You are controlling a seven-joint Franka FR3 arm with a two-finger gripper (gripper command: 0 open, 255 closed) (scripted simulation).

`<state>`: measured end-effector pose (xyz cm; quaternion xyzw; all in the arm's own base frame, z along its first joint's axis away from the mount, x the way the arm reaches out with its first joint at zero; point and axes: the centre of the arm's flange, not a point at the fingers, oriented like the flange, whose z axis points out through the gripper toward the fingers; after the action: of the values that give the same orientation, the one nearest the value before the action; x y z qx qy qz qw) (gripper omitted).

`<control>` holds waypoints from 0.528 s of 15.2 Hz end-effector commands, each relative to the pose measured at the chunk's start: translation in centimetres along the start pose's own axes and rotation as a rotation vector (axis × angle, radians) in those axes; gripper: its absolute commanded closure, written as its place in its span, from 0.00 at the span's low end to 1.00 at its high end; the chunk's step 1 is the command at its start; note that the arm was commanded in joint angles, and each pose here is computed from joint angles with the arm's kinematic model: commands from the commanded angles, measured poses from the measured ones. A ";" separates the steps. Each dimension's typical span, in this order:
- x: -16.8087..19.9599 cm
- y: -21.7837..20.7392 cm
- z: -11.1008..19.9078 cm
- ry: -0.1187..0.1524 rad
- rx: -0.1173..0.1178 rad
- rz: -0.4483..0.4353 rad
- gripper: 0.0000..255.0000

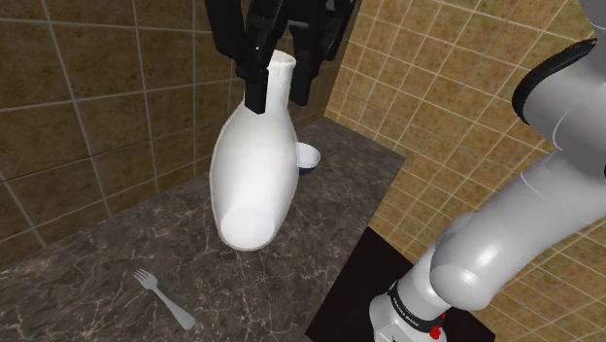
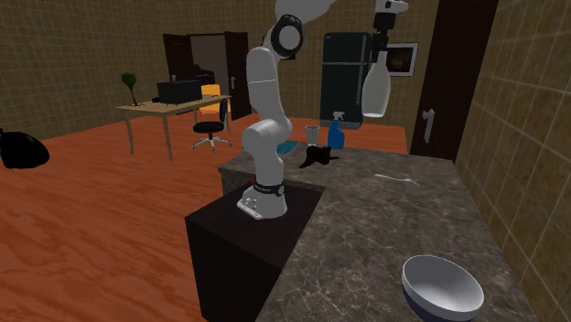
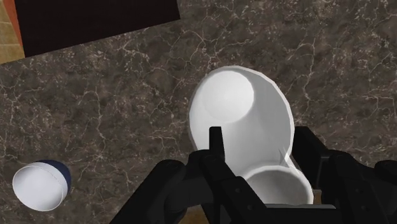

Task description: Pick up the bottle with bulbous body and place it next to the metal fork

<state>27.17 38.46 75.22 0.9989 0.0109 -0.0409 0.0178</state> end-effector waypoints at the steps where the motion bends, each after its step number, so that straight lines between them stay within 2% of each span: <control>1: -0.1 -2.8 0.0 0.000 0.003 0.003 1.00; 7: -0.6 -11.0 -0.2 0.000 0.003 0.003 1.00; 8: -0.6 -11.0 0.3 0.000 0.003 0.003 1.00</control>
<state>26.37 48.73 75.04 0.9990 0.0116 -0.0406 0.0156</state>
